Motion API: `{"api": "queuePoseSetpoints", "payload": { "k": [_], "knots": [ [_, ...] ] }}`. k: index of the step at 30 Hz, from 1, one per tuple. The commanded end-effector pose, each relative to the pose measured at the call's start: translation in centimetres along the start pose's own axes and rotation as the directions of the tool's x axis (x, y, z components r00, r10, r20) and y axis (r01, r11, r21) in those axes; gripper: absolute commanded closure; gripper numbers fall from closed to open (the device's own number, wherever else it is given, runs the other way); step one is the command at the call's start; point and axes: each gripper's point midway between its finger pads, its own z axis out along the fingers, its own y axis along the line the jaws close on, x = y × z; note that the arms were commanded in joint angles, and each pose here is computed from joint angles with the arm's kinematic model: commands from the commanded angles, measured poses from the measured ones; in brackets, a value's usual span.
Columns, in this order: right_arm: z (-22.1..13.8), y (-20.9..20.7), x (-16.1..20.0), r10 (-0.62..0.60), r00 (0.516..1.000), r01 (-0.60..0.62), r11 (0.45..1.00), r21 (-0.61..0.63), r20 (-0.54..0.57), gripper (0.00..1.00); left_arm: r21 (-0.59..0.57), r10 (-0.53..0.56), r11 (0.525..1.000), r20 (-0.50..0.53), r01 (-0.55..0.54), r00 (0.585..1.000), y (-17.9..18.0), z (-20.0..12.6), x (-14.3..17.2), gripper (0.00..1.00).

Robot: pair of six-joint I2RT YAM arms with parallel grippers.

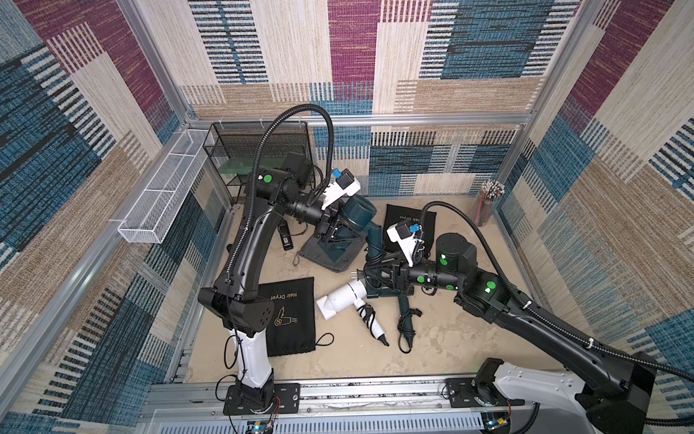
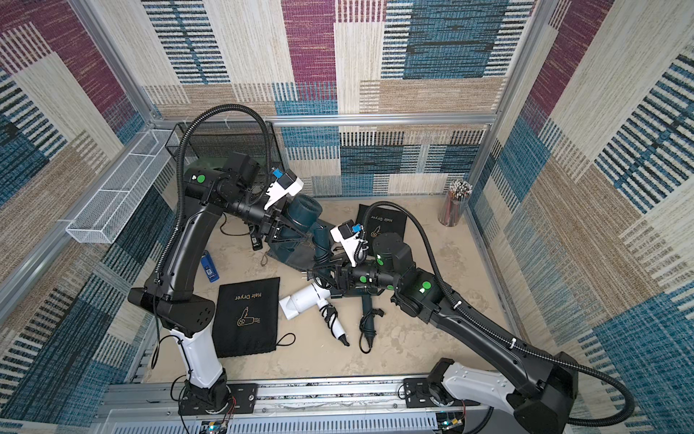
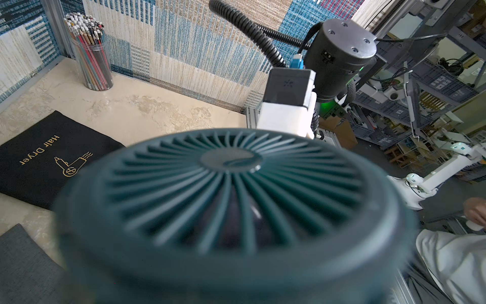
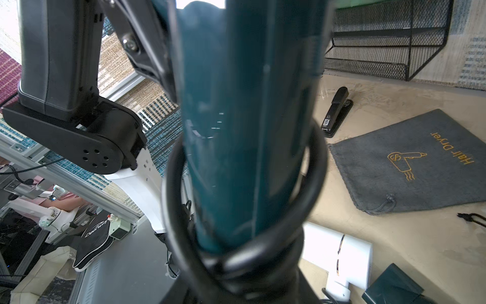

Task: Pack away hair dryers
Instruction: Fold the hair dryer.

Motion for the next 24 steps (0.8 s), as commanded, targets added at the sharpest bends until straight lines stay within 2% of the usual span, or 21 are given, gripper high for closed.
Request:
{"api": "queuePoseSetpoints", "payload": {
  "k": [1,8,24],
  "knots": [
    [-0.1,2.8,-4.6,-0.074,0.981,0.093,0.991,-0.098,0.178,0.98,0.104,-0.134,0.986,0.004,0.133,0.991,-2.5,0.1,0.3,1.00],
    [-0.2,5.6,-7.6,-0.104,0.944,0.165,0.971,-0.174,0.313,1.00,0.108,-0.162,0.981,-0.006,0.162,0.987,-1.6,0.5,0.5,1.00],
    [-0.9,7.8,-10.2,-0.087,0.888,0.207,0.953,-0.223,0.451,1.00,0.138,-0.220,0.966,0.003,0.217,0.976,-1.3,0.8,0.4,1.00]
  ]
}}
